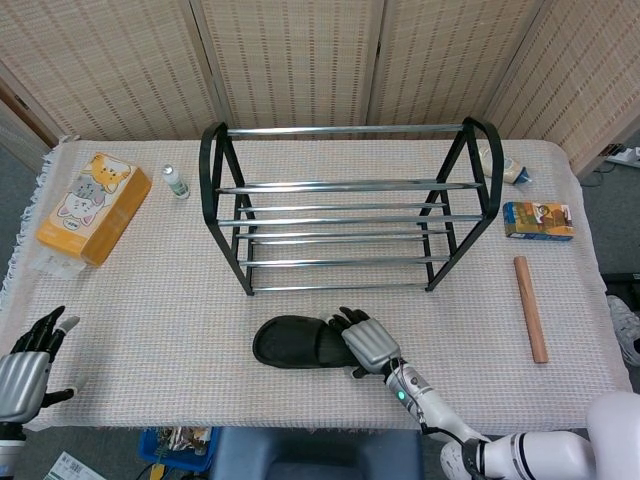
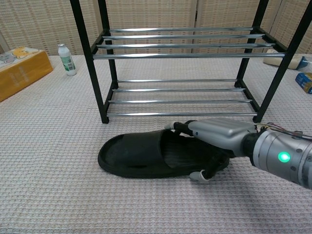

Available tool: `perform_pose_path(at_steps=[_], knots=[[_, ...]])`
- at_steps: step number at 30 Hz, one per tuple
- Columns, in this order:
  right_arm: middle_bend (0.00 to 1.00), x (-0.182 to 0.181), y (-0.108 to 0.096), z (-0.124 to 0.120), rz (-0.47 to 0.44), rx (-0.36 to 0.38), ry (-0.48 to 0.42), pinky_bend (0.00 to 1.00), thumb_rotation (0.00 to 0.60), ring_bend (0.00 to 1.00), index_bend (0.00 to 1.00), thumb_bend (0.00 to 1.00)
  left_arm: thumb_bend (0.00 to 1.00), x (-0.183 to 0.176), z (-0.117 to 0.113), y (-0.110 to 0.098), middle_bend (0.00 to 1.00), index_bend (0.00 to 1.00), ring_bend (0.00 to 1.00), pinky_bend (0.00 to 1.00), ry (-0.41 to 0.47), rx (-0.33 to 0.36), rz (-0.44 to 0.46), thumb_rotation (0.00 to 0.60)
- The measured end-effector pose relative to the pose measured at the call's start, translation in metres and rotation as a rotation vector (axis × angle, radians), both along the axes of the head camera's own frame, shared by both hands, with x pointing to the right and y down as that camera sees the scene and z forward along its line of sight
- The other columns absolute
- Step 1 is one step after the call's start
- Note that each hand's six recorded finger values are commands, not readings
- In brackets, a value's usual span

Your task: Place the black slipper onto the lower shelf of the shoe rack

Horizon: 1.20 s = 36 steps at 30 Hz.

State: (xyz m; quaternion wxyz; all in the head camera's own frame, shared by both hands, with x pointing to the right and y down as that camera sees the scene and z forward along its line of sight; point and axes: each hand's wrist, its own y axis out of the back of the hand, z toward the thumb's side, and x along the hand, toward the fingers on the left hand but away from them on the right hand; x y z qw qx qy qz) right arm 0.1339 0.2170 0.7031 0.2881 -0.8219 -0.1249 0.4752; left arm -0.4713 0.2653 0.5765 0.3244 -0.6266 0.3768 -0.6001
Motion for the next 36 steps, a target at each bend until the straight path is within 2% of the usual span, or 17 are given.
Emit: perform_pose_path(at_steps=[5, 12, 14, 20, 25, 30, 36], knots=[[0.21, -0.001, -0.001, 0.001, 0.002, 0.017, 0.007, 0.12, 0.600, 0.07, 0.10, 0.44, 0.22, -0.001, 0.001, 0.000, 0.06, 0.16, 0.10, 0.23, 0.000, -0.002, -0.002, 0.600], [0.25, 0.005, -0.009, -0.001, 0.050, 0.065, 0.002, 0.30, 0.600, 0.12, 0.15, 0.55, 0.22, 0.002, 0.003, 0.000, 0.06, 0.16, 0.10, 0.23, 0.005, -0.004, 0.002, 0.600], [0.26, 0.008, -0.009, 0.000, 0.069, 0.066, -0.004, 0.32, 0.600, 0.12, 0.16, 0.55, 0.22, 0.002, 0.003, 0.000, 0.06, 0.16, 0.10, 0.23, 0.005, -0.006, 0.004, 0.600], [0.27, 0.015, -0.012, -0.006, 0.120, 0.065, -0.052, 0.34, 0.600, 0.14, 0.17, 0.55, 0.22, 0.001, 0.002, 0.000, 0.06, 0.16, 0.10, 0.23, 0.002, -0.002, 0.002, 0.600], [0.27, 0.027, -0.017, -0.023, 0.172, 0.078, -0.112, 0.34, 0.600, 0.14, 0.17, 0.55, 0.22, 0.001, 0.002, 0.000, 0.06, 0.16, 0.10, 0.23, 0.009, -0.001, -0.004, 0.600], [0.27, 0.043, -0.028, -0.034, 0.226, 0.122, -0.110, 0.34, 0.600, 0.14, 0.17, 0.55, 0.22, 0.006, 0.003, -0.002, 0.06, 0.16, 0.10, 0.23, 0.023, -0.003, 0.009, 0.600], [0.27, 0.054, -0.051, -0.027, 0.300, 0.151, -0.079, 0.34, 0.600, 0.14, 0.17, 0.55, 0.22, 0.009, 0.004, -0.003, 0.06, 0.16, 0.10, 0.23, 0.026, -0.005, 0.015, 0.600]])
